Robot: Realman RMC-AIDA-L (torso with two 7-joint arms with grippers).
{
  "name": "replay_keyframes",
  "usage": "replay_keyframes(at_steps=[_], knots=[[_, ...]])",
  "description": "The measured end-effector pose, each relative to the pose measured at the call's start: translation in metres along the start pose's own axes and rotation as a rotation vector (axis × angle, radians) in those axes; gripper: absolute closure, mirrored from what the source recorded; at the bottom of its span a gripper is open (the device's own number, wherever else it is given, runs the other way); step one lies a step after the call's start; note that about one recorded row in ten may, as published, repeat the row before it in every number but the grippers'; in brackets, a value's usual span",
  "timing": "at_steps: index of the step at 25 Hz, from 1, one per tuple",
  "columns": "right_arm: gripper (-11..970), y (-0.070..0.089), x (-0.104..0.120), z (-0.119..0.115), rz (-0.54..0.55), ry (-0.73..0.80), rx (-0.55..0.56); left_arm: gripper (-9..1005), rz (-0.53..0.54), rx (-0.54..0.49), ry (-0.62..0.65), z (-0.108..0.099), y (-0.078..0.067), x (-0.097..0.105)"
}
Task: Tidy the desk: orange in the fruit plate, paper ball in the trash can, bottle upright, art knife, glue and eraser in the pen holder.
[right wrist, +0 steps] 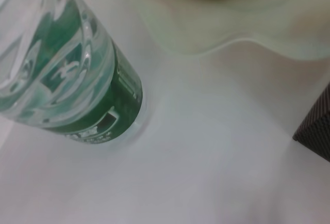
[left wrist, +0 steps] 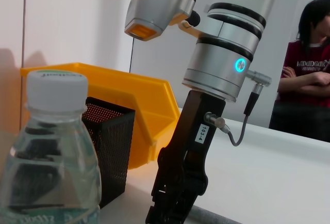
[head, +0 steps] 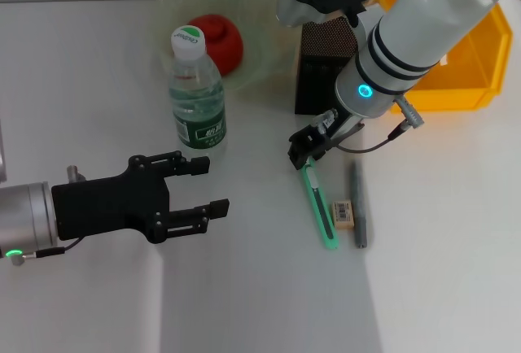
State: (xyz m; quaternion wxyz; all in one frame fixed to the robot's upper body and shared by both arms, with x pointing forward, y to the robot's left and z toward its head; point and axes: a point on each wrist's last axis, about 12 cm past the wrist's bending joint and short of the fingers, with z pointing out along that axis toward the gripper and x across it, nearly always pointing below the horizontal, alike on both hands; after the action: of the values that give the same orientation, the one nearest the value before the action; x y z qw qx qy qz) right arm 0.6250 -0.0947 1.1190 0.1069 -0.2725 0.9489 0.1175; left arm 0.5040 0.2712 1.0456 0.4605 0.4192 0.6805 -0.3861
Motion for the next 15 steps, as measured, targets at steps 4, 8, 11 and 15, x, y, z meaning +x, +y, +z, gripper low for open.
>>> replay_keyframes(at_steps=[4,8,11,15], knots=[[677,0.0001,0.0001,0.0001,-0.001,0.001,0.001,282,0.000,0.001,0.000,0.0003,0.0000,-0.0002],[681,0.0003,-0.0002,-0.0001,-0.003,0.001,0.001,282,0.001,-0.005,0.003,0.0004,0.0007,0.0001],[685,0.0004,-0.0002,0.0000,-0.003,0.001,0.002,282,0.001,-0.008,0.005,0.0004,0.0011,0.0003],[694,0.0004,-0.0002,0.0000,-0.003,0.001,0.002,282,0.000,-0.009,0.006,0.0007,0.0010,0.0008]])
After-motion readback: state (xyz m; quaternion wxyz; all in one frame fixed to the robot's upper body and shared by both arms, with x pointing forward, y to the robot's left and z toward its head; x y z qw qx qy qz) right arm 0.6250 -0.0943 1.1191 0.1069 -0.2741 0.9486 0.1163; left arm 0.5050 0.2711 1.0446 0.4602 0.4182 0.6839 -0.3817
